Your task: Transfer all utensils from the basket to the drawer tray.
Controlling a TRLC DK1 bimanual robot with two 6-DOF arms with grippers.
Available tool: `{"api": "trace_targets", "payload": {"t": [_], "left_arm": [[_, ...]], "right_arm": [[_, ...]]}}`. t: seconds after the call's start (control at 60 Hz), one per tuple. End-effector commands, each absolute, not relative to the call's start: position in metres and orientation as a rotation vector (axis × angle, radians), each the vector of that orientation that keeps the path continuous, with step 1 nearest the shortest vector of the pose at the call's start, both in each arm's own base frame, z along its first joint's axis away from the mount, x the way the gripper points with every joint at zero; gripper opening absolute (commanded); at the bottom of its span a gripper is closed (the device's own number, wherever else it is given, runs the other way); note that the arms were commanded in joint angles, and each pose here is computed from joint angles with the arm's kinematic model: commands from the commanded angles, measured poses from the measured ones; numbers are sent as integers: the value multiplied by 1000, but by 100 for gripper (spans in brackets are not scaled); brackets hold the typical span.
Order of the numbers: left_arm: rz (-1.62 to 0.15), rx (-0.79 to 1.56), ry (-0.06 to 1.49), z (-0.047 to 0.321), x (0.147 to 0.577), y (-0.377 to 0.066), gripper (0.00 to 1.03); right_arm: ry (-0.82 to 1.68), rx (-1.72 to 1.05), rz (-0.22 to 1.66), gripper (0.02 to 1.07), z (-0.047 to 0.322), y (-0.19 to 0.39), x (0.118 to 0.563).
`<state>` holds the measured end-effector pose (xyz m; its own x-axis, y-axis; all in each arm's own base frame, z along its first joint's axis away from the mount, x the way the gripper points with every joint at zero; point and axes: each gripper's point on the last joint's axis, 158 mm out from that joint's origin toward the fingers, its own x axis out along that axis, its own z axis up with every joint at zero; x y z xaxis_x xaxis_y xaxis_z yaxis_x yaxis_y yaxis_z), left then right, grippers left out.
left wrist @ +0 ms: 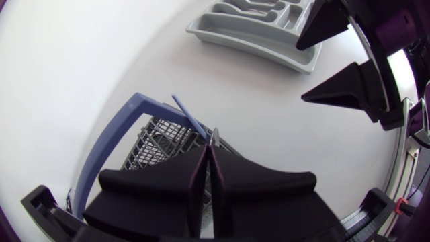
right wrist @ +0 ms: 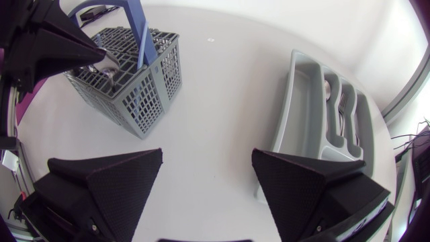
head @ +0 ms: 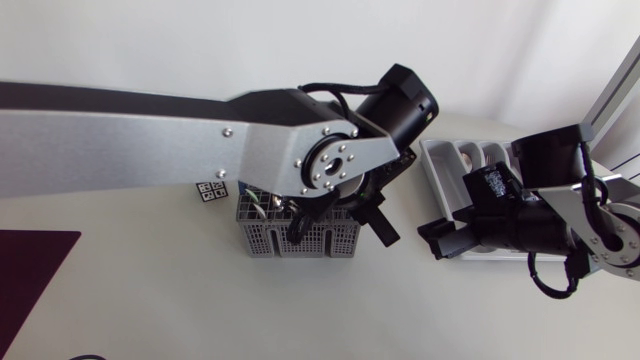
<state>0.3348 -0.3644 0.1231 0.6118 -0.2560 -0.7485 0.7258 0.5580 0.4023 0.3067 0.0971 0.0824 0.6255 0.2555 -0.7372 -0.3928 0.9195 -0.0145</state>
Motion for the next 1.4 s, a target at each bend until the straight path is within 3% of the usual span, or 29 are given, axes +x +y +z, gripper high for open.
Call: {"api": "trace_targets", "payload": {"t": [0.0,0.5,0.733,1.05,1.383], "left_arm": [[-632,742,668,128,330,-359,6],[-635,633,512,195,328,-348,6],[-671,560,485,219,319,-345,6],[-743,368,580,232,325,-336,4],[-826,255,693,221,323,-340,4]], "right_arm": [[836,-196,381,98,72,95,299],[825,-198,388,98,76,98,300],[700,-201,433,101,112,108,296],[539,-230,596,100,171,169,287],[482,-301,653,91,182,228,296]]}}
